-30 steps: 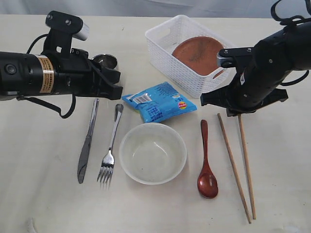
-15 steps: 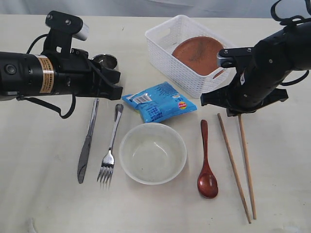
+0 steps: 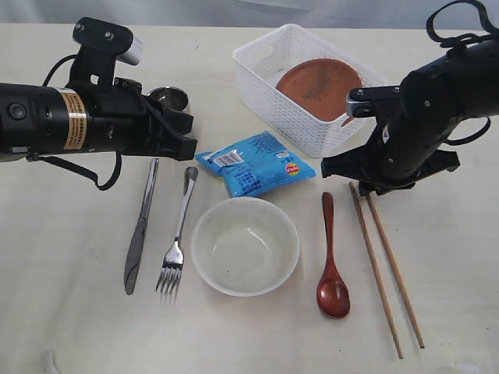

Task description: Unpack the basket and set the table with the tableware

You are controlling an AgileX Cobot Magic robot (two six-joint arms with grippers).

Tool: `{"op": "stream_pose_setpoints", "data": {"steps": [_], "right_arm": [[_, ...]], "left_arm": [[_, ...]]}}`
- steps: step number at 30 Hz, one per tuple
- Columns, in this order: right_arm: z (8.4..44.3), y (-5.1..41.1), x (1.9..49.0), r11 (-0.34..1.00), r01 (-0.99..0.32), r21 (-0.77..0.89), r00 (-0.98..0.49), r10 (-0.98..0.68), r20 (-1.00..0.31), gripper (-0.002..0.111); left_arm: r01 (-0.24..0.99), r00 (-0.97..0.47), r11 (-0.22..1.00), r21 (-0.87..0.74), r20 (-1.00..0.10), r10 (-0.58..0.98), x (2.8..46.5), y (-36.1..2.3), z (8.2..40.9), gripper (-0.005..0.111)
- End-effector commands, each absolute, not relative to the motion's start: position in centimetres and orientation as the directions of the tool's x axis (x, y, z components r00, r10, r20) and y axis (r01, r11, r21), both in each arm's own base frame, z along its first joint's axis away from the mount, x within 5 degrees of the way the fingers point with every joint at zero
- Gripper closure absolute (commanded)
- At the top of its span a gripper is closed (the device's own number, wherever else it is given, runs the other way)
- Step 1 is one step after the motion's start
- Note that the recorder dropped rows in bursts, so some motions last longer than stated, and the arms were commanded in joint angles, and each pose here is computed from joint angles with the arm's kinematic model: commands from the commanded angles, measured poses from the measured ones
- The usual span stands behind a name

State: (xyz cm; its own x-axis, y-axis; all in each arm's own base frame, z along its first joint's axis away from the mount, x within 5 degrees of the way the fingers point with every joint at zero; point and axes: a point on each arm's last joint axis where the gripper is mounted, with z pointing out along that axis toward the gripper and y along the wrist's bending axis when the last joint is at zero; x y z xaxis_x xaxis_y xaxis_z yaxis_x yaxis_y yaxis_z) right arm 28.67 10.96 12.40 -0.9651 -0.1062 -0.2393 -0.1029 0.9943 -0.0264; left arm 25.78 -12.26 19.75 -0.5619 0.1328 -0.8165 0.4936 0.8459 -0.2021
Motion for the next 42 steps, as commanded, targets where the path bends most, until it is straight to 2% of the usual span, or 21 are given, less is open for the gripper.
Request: {"op": "stream_pose_setpoints", "data": {"steps": [1,15,20,23,25,29,37,42], "right_arm": [[12.1,11.2,28.7,0.995,-0.096,-0.013,-0.965,-0.096,-0.243,0.078],[12.8,11.1,28.7,0.994,-0.106,-0.015,-0.958,-0.106,-0.265,0.078],[14.9,10.4,28.5,0.993,-0.097,-0.068,-0.946,-0.114,-0.304,0.078],[15.0,9.6,28.0,0.987,-0.071,-0.146,-0.961,-0.107,-0.256,0.079],[14.6,9.3,27.7,0.982,-0.059,-0.181,-0.974,-0.097,-0.206,0.086],[13.0,9.3,26.6,0.987,-0.037,-0.155,-0.987,-0.060,-0.151,0.108],[11.1,8.9,24.1,0.994,-0.018,-0.108,-0.997,-0.026,-0.071,0.109],[11.0,10.7,23.2,0.998,-0.056,-0.042,-0.998,-0.057,-0.036,0.109]], "left_arm": [[0.492,-0.562,0.847,-0.201,-0.817,0.132,25.6,-12.1,19.8,0.107],[0.492,-0.562,0.847,-0.201,-0.817,0.132,25.6,-12.1,19.8,0.107],[0.492,-0.562,0.847,-0.201,-0.817,0.132,25.6,-12.1,19.8,0.107],[0.491,-0.563,0.848,-0.200,-0.816,0.133,25.6,-12.1,19.8,0.107],[0.490,-0.563,0.849,-0.199,-0.815,0.134,25.6,-12.1,19.8,0.107],[0.490,-0.563,0.849,-0.199,-0.815,0.134,25.6,-12.1,19.8,0.107],[0.490,-0.563,0.849,-0.199,-0.815,0.134,25.6,-12.1,19.8,0.107],[0.490,-0.563,0.849,-0.199,-0.815,0.134,25.6,-12.1,19.8,0.107]]}}
